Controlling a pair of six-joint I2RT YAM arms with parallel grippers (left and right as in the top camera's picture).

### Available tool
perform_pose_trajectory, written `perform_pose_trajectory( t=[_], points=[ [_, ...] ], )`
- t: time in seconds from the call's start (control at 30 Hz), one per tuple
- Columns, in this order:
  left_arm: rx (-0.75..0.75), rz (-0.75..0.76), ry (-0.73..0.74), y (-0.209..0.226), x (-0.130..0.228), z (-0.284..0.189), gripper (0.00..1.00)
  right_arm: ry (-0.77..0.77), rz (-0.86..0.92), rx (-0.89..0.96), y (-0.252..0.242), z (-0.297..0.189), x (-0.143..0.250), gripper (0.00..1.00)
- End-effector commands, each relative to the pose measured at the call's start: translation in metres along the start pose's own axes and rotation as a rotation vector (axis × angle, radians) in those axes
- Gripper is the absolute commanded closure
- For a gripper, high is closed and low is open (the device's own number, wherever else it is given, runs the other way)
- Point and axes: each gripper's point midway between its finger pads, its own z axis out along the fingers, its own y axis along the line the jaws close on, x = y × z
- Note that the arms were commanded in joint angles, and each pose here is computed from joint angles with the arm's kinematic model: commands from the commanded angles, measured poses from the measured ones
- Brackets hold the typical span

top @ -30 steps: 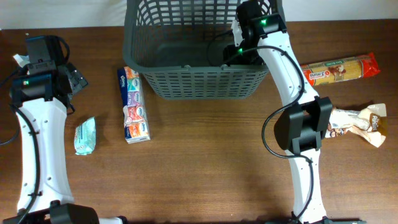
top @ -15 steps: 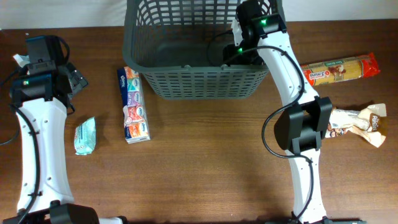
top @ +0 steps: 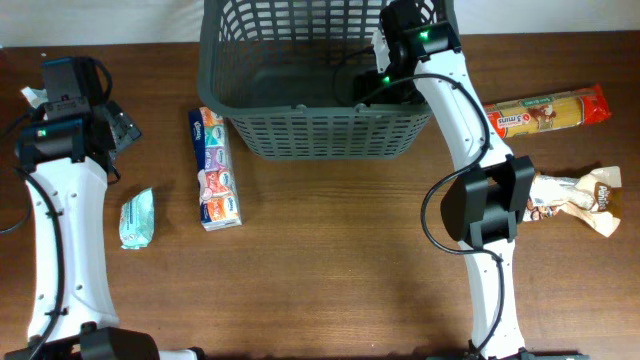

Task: Pack container
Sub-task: 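Lower the jar into the basket and open the right gripper, then move the right gripper back over the Pantree rice bag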

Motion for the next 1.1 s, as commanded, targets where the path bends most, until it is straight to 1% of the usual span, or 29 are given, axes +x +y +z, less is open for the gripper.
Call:
perform_pose_trajectory(
  t=[0.0,0.1,0.27,0.37,0.47,0.6,0.7,0.8,0.93,1.0,1.07],
  points=[
    [0.008,-0.004,-0.02,0.002,-0.006,-0.007,0.0,-0.004,-0.006,0.007,0.004,0.0,-0.001,0.14],
    [0.008,-0.004,-0.02,0.002,-0.006,-0.007,0.0,-0.004,-0.006,0.007,0.004,0.0,-0.001,0.08],
    [0.008,-0.004,-0.02,0.002,-0.006,-0.007,0.0,-0.008,-0.003,0.011,0.002,-0.002,-0.002,0.0],
    [0.008,-0.004,-0.02,0.002,-0.006,-0.007,0.0,-0.027,0.003,0.01,-0.001,-0.009,-0.007,0.01],
    [0.008,-0.004,-0.02,0.002,-0.006,-0.007,0.0,-0.081,0.01,-0.003,-0.002,-0.031,-0.019,0.01],
    [0.008,-0.004,-0.02,0.002,-0.006,-0.007,0.0,-0.239,-0.003,-0.067,0.007,-0.089,-0.049,0.01],
    [0.008,-0.004,-0.02,0.002,-0.006,-0.007,0.0,-0.404,-0.025,-0.101,0.012,-0.147,-0.072,0.01],
    [0.008,-0.004,-0.02,0.002,-0.006,-0.007,0.0,-0.567,-0.037,-0.096,0.009,-0.214,-0.081,0.01],
    [0.008,-0.004,-0.02,0.002,-0.006,-0.007,0.01,-0.686,-0.018,-0.066,-0.009,-0.281,-0.068,0.01],
    [0.008,-0.004,-0.02,0.002,-0.006,-0.007,0.0,-0.703,0.007,-0.047,-0.021,-0.304,-0.056,0.01],
    [0.008,-0.004,-0.02,0.002,-0.006,-0.007,0.0,-0.688,0.04,-0.028,-0.034,-0.318,-0.038,0.01]
  ],
)
